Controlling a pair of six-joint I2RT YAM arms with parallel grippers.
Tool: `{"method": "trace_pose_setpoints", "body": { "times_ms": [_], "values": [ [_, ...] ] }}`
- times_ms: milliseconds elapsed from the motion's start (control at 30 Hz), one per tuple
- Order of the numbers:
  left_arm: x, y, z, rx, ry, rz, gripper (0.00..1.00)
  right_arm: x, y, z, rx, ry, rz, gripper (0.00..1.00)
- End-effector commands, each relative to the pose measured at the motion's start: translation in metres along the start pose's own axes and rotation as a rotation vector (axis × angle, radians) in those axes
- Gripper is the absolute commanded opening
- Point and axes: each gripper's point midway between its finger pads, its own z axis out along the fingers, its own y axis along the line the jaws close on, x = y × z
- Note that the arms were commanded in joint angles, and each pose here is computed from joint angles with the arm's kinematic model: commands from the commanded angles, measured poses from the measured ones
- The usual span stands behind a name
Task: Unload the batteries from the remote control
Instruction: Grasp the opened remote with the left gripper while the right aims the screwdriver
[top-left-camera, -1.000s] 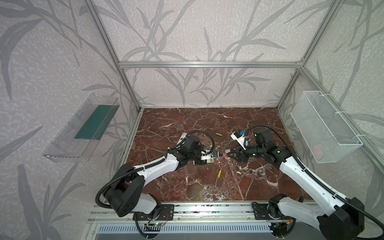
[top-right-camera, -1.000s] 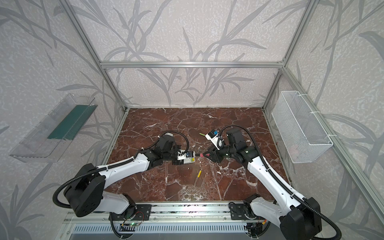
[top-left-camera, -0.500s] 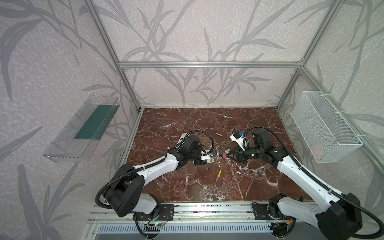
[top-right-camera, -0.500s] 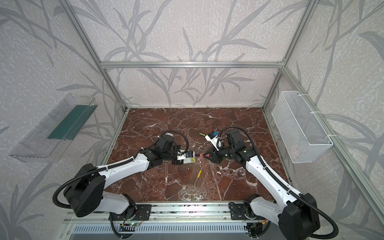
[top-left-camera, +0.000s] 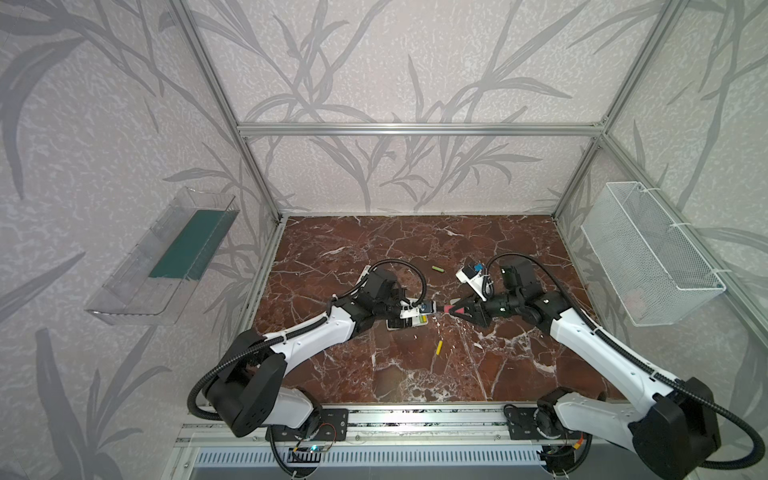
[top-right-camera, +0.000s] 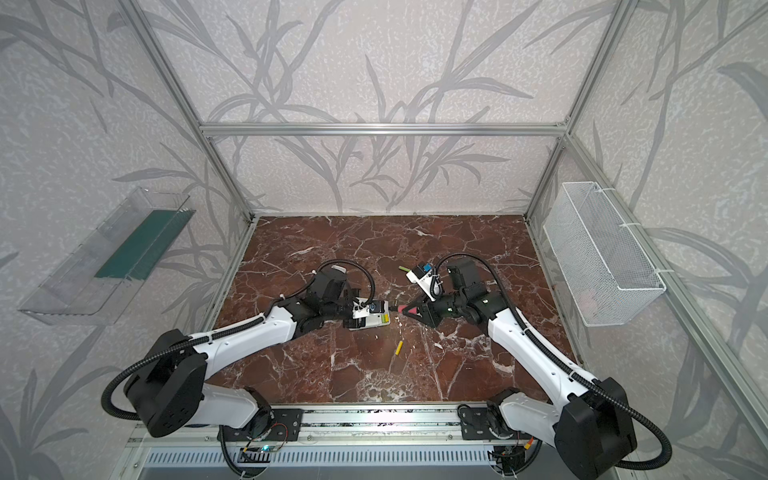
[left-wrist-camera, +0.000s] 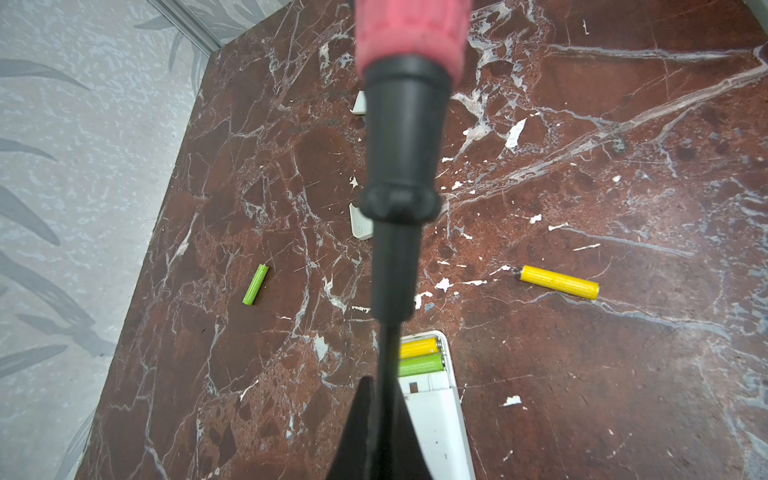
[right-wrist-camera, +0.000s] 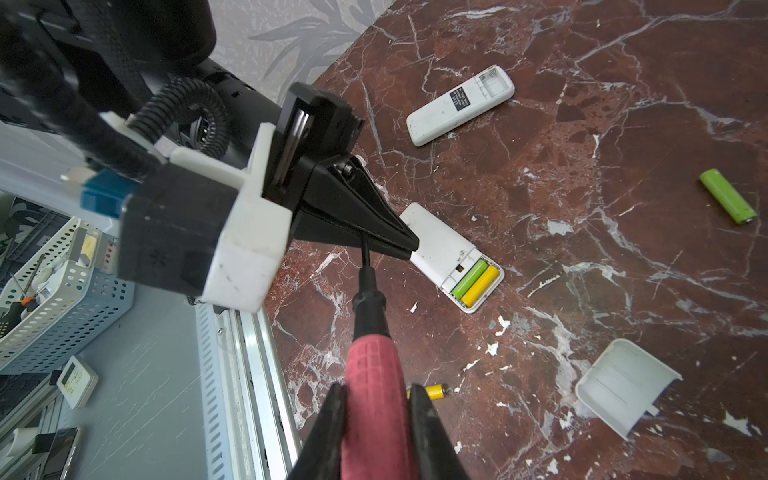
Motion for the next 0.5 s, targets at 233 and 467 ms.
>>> {"method": "trace_pose_setpoints", "body": {
  "times_ms": [233, 467],
  "values": [
    [0.014, 0.025, -0.02, -0.194, 0.069, 0.031, 0.76, -0.002, -0.012, -0.012, 0.118, -0.013, -0.028, 0.05],
    [0.032, 0.021, -0.034, -0.227, 0.132, 0.031, 0.77, -0.002, -0.008, -0.015, 0.119, -0.019, -0.048, 0.04]
  ]
}}
